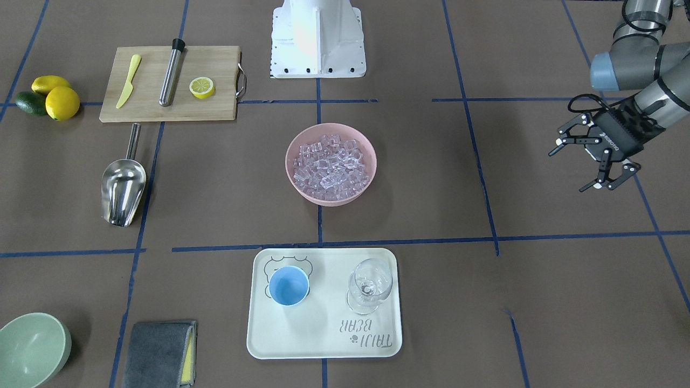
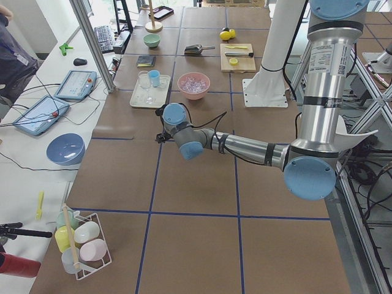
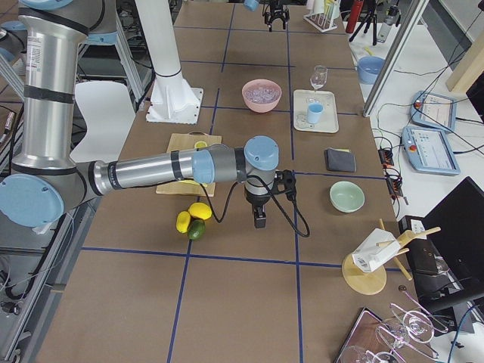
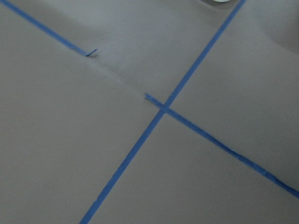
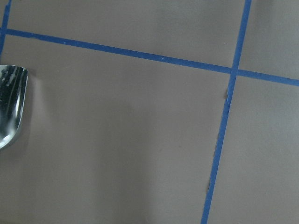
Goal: Put ice in cup with scoop
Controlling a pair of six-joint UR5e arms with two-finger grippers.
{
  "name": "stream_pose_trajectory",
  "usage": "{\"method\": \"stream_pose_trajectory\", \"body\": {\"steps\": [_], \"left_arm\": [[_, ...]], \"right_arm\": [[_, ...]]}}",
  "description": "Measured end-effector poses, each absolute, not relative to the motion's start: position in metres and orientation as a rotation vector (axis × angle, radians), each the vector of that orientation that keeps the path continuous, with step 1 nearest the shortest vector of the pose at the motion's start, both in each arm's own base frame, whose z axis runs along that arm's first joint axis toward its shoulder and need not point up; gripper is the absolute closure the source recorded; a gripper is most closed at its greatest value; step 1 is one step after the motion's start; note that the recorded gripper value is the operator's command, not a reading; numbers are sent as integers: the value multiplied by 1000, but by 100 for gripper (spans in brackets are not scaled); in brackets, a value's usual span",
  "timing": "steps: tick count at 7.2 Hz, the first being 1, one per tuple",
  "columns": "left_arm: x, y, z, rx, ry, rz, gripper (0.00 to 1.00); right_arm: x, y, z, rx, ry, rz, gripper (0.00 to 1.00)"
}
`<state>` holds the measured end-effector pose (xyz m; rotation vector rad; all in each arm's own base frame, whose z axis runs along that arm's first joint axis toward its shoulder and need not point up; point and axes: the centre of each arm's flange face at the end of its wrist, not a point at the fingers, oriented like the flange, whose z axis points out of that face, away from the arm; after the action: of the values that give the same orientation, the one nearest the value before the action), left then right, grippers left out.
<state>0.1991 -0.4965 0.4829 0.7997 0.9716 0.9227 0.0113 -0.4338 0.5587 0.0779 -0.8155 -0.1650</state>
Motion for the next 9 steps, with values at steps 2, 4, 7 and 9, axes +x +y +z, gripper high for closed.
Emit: {"method": "stream_pose_trajectory", "body": {"steps": [2, 4, 7, 9], "left_arm": [[275, -495, 452, 870, 985, 1015, 0], [366, -488, 418, 933, 1001, 1078, 0], [452, -462, 401, 1088, 1106, 1185, 0], [473, -458, 378, 1144, 1123, 1195, 0]], "right_arm": [[-5, -437, 543, 91, -820, -201, 0], [-34, -447, 523, 111, -819, -269, 0], [-58, -450, 512, 84, -827, -254, 0], [-84, -450, 497, 84, -837, -190, 0]]}}
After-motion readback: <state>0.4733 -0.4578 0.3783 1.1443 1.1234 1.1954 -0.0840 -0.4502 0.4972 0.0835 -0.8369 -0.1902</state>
